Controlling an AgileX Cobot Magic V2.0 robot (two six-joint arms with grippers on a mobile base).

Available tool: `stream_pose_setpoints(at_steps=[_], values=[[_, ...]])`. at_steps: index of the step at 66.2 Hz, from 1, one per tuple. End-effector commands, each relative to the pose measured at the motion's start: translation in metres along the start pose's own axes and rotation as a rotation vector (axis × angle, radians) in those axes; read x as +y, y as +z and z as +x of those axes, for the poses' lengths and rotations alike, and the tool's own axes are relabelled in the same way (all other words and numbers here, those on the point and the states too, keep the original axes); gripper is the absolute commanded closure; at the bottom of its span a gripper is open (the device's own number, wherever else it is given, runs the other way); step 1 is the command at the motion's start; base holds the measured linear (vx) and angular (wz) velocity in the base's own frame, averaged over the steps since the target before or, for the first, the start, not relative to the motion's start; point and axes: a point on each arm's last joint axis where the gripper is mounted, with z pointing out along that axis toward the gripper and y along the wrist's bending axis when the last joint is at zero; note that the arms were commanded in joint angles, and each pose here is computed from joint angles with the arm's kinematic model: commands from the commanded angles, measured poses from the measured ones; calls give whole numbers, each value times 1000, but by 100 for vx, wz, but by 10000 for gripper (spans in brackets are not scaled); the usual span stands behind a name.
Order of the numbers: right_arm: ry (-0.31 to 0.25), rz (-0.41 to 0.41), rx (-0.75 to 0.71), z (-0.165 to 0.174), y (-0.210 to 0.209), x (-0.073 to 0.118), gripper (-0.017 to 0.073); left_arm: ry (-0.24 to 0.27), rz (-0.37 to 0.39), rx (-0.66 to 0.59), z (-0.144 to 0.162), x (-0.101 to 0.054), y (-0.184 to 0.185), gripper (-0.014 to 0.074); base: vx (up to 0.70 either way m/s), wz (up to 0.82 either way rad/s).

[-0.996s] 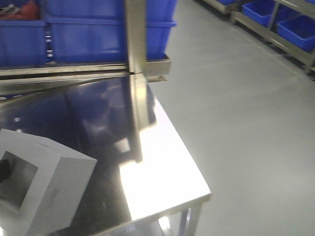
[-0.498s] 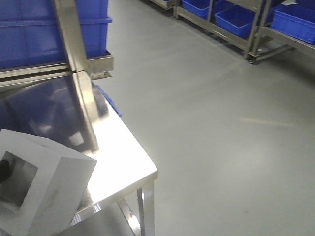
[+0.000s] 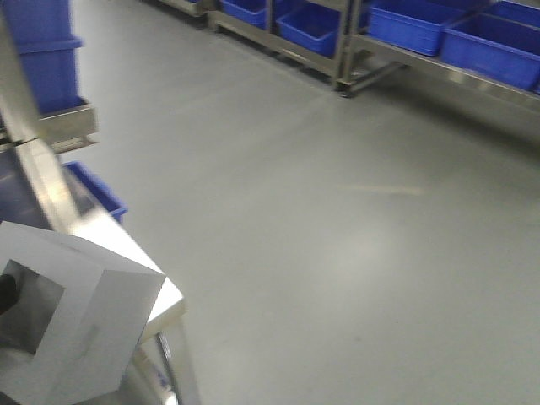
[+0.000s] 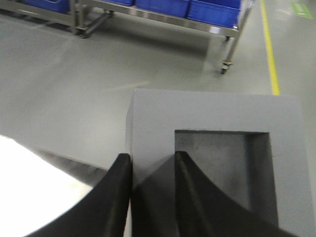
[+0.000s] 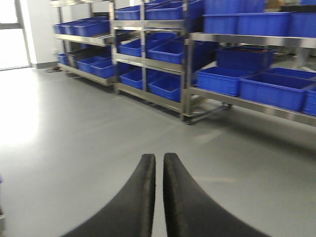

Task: Sort gray base to blue bin
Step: 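Turn the base away from the table holding the block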

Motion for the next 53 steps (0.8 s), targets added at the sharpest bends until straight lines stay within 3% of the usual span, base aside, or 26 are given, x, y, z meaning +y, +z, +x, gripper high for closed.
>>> stream_pose_setpoints(at_steps=[1,53], values=[[-13,0,-92,-9,-1,0,564,-22,15,-124,-17,-3,-5,599,3,-58],[-13,0,-92,-9,-1,0,564,-22,15,-124,-17,-3,-5,599,6,-60]])
